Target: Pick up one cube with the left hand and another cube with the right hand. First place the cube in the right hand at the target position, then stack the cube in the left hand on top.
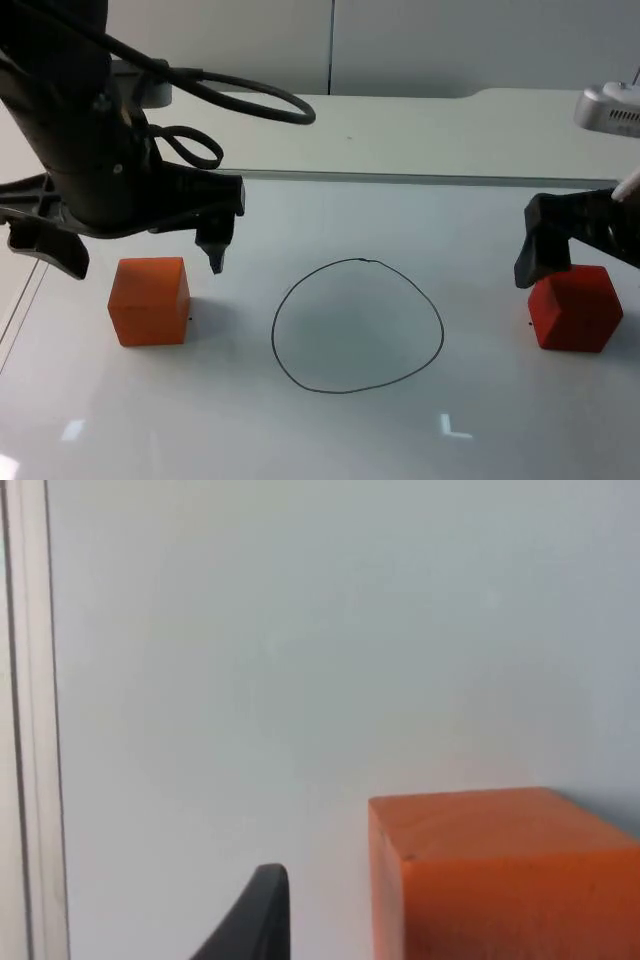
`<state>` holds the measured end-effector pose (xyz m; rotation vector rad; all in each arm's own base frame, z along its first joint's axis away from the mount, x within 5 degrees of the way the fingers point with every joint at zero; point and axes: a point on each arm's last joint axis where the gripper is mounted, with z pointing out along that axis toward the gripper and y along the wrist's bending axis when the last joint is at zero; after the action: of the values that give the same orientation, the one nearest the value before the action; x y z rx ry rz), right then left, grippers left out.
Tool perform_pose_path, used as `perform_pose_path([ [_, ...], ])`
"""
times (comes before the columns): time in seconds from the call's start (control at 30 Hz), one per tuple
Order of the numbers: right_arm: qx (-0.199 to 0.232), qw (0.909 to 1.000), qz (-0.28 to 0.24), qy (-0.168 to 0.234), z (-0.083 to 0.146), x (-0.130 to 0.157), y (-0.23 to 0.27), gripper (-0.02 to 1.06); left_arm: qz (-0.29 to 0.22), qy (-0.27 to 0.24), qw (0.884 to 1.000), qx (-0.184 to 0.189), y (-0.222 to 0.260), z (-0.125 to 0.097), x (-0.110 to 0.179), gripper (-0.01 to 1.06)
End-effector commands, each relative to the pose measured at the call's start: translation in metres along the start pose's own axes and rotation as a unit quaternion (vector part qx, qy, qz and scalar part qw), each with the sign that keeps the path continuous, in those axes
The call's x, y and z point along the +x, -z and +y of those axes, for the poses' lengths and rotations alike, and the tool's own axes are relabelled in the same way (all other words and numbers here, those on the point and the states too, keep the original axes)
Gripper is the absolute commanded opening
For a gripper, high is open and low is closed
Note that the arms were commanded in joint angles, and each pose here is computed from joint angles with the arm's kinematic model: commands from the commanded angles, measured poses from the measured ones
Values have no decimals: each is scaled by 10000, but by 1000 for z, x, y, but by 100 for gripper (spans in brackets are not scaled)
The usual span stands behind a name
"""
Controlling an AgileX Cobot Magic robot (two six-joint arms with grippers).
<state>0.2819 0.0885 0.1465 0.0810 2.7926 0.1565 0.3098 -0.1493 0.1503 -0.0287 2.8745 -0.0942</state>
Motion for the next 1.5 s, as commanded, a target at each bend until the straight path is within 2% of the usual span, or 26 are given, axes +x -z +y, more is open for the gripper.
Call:
perform_pose_path([
  [0.0, -6, 10000, -36, 18, 2, -1, -3, 106, 22, 11, 10000, -18, -4, -2, 1, 105],
  [0.23, 47, 9999, 103, 28, 1, 1, -17, 106, 191, -89, 9996, -174, -17, 0, 4, 105],
  [0.53, 90, 9998, 170, 83, 0, 3, -26, 106, 208, -107, 9995, -194, -19, 0, 4, 104],
  [0.73, 59, 9999, 96, 92, 1, 2, -29, 103, 193, -149, 9995, -217, -19, 1, 4, 95],
  [0.8, 30, 9999, 29, 92, 1, 0, -29, 95, 193, -149, 9995, -217, -19, 1, 4, 83],
  [0.83, 19, 10000, 4, 92, 1, 0, -29, 88, 190, -157, 9995, -221, -19, 1, 4, 76],
  [0.87, 15, 10000, -7, 92, 1, 0, -29, 75, 179, -157, 9995, -214, -19, 1, 3, 66],
  [0.93, 9, 10000, -20, 69, 1, 0, -29, 73, 179, -157, 9995, -214, -19, 1, 3, 64],
  [0.97, 13, 10000, -10, 69, 1, 0, -30, 61, 152, -157, 9996, -195, -19, 0, 3, 59],
  [1.0, 17, 10000, -11, 58, 1, 0, -30, 54, 147, -157, 9996, -192, -19, 0, 3, 56],
  [1.07, -1, 10000, -51, 11, 2, -1, -30, 42, 141, -166, 9996, -201, -19, 0, 3, 49],
  [1.1, -1, 10000, -51, 11, 2, -1, -30, 42, 141, -166, 9996, -201, -19, 0, 3, 49],
  [1.13, -6, 10000, -62, 11, 2, -1, -30, 34, 137, -177, 9995, -207, -19, 0, 3, 46],
  [1.23, -2, 10000, -62, -13, 2, -1, -30, 7, 160, -201, 9992, -320, -19, 3, 3, 19],
  [1.27, -2, 10000, -62, -13, 2, -1, -30, 7, 160, -201, 9992, -320, -19, 3, 3, 19],
  [1.3, -2, 10000, -62, -23, 2, -1, -30, 0, 162, -167, 9991, -361, -19, 3, 3, 11],
  [1.33, -2, 10000, -62, -22, 2, -1, -30, 0, 172, -138, 9989, -412, -19, 4, 3, 1],
  [1.47, 22, 10000, -9, -23, 1, 0, -29, 0, 227, -170, 9984, -492, -18, 6, 4, 0],
])
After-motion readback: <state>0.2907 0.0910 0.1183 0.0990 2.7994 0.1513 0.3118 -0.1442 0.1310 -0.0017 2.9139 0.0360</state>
